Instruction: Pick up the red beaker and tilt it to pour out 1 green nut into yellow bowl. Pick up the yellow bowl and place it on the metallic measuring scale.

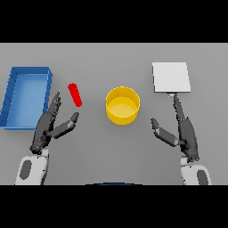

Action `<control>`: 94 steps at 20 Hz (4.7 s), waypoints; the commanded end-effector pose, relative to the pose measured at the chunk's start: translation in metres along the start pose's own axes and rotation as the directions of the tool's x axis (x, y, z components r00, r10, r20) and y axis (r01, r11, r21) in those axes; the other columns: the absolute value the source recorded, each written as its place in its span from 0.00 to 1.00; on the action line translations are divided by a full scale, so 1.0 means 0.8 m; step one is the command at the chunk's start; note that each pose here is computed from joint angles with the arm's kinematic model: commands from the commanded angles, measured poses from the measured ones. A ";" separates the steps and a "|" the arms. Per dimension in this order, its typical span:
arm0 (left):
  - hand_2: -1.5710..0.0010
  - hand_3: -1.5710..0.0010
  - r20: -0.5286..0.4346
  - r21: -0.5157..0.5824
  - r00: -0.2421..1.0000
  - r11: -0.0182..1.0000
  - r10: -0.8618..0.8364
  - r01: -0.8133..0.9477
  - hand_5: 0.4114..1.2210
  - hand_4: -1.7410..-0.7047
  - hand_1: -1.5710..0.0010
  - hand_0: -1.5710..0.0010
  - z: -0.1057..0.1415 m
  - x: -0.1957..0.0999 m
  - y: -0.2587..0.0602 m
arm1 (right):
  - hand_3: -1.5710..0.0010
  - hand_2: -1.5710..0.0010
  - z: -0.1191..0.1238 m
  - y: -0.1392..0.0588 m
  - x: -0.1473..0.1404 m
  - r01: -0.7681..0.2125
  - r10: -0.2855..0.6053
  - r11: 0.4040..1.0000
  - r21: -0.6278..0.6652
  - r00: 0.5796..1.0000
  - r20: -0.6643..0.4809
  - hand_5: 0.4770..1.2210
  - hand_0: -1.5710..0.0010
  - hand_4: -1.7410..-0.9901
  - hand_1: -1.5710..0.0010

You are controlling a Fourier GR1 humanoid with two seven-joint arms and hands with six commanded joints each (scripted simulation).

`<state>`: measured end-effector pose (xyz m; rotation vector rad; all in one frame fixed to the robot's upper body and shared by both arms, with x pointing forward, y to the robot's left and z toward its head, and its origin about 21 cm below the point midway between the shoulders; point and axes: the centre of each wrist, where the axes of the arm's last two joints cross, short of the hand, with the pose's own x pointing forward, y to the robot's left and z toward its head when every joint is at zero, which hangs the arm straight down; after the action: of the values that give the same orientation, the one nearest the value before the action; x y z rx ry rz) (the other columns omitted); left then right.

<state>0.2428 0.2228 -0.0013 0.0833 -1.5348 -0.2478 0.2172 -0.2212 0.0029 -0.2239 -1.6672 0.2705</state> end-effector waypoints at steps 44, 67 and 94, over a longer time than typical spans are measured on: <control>0.05 0.06 0.040 0.030 0.998 0.999 0.039 -0.040 0.89 0.09 0.05 0.05 -0.153 -0.006 -0.044 | 1.00 1.00 0.001 -0.009 0.004 0.027 -0.027 0.999 -0.022 0.999 0.017 0.23 1.00 0.64 1.00; 0.00 0.00 0.186 -0.101 0.583 0.575 -0.791 0.812 0.88 0.00 0.00 0.00 -0.174 0.119 -0.075 | 1.00 1.00 0.004 -0.012 0.006 -0.001 0.001 1.000 -0.005 1.000 -0.003 0.29 1.00 0.65 1.00; 0.00 0.01 0.557 0.124 -0.571 -0.619 -0.603 0.775 1.00 0.00 0.00 0.00 -0.203 0.192 -0.170 | 1.00 1.00 0.008 -0.002 -0.003 0.048 -0.049 0.997 -0.053 0.999 -0.019 0.16 1.00 0.62 1.00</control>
<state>0.3919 0.0413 0.1148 1.2792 -1.0369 -2.5084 0.2111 -0.2234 0.0004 -0.2248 -1.6582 0.1869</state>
